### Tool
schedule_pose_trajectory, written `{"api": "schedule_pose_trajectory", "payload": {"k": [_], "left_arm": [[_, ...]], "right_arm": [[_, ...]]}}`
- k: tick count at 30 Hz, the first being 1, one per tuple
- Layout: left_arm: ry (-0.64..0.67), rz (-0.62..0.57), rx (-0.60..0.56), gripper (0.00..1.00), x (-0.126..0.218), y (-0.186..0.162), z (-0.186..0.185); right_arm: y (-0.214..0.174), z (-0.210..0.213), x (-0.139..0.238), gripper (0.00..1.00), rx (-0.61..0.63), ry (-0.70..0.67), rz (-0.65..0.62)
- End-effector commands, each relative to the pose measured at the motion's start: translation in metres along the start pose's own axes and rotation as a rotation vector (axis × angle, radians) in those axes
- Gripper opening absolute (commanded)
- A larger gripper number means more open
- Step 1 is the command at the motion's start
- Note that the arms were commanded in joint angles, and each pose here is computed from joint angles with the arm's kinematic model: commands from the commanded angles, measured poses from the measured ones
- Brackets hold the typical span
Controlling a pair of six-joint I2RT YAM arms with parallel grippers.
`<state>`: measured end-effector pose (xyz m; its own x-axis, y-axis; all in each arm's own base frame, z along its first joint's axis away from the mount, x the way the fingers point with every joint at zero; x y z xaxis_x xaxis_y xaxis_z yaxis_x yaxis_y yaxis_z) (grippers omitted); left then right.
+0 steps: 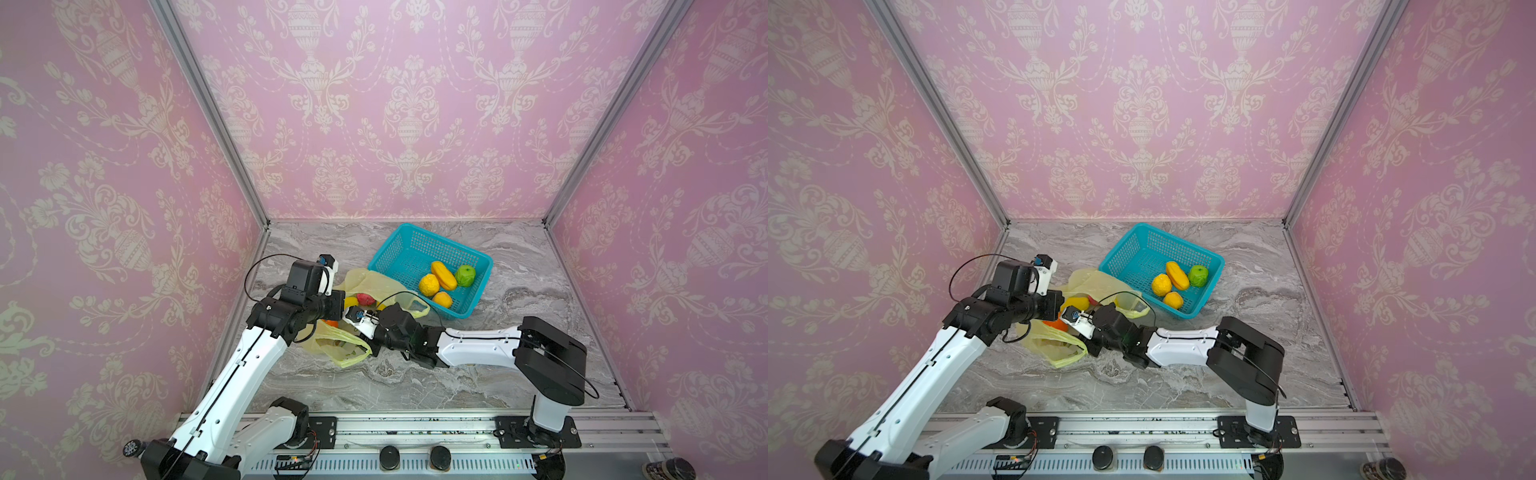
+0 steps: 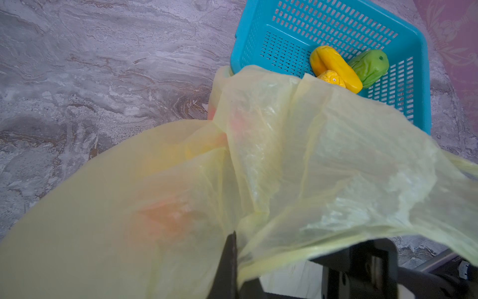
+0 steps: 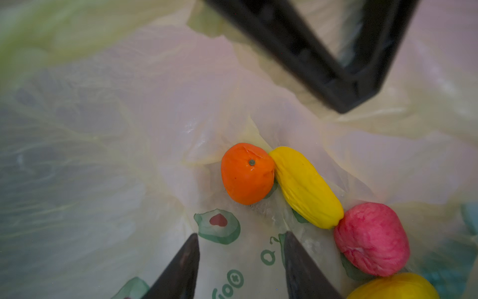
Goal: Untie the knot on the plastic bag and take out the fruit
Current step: 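Reach the right gripper down into the bag toward the orange fruit, then grasp the orange fruit with the right gripper while the left gripper lifts the bag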
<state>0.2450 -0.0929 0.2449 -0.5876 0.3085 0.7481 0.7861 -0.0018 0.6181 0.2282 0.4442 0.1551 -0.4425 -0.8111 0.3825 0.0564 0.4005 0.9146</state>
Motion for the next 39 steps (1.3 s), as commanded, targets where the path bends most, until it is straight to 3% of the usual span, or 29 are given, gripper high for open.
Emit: {"api": "schedule_pose_trajectory", "payload": {"k": [1, 5, 11, 21, 25, 32, 39], "left_arm": [[0.015, 0.004, -0.006, 0.00, 0.003, -0.003, 0.004], [0.013, 0.000, -0.006, 0.00, 0.004, -0.003, 0.004], [0.010, -0.003, -0.007, 0.00, 0.005, -0.003, 0.003], [0.006, -0.035, -0.015, 0.00, 0.012, 0.000, 0.002], [-0.023, -0.087, -0.027, 0.00, 0.024, 0.005, -0.003], [-0.052, -0.144, -0.040, 0.00, 0.036, 0.009, -0.008], [-0.085, -0.159, -0.042, 0.00, 0.040, 0.009, -0.012]], "right_arm": [[-0.003, 0.003, -0.015, 0.62, 0.024, -0.136, -0.035], [-0.010, 0.027, -0.032, 0.68, 0.082, -0.164, -0.070], [-0.010, 0.026, -0.040, 0.70, 0.039, -0.166, -0.043], [-0.012, -0.006, -0.051, 0.73, -0.168, -0.269, -0.031], [-0.019, -0.014, -0.055, 0.74, -0.243, -0.217, -0.048], [-0.021, -0.006, -0.067, 0.75, -0.267, -0.148, -0.030], [-0.025, 0.006, -0.090, 0.90, -0.284, -0.063, 0.005]]}}
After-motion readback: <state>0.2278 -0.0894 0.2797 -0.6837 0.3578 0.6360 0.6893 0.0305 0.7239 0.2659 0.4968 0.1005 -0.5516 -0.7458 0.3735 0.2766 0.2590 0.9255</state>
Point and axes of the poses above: each gripper's point midway between its finger pads, its own x axis back along the fingers, its own z axis along the line the jaws close on, y = z × x, the point moved 4 cm from there along x, back along the fingers, and after that the axes turned 1 degree about x, right-handed, at the moved point
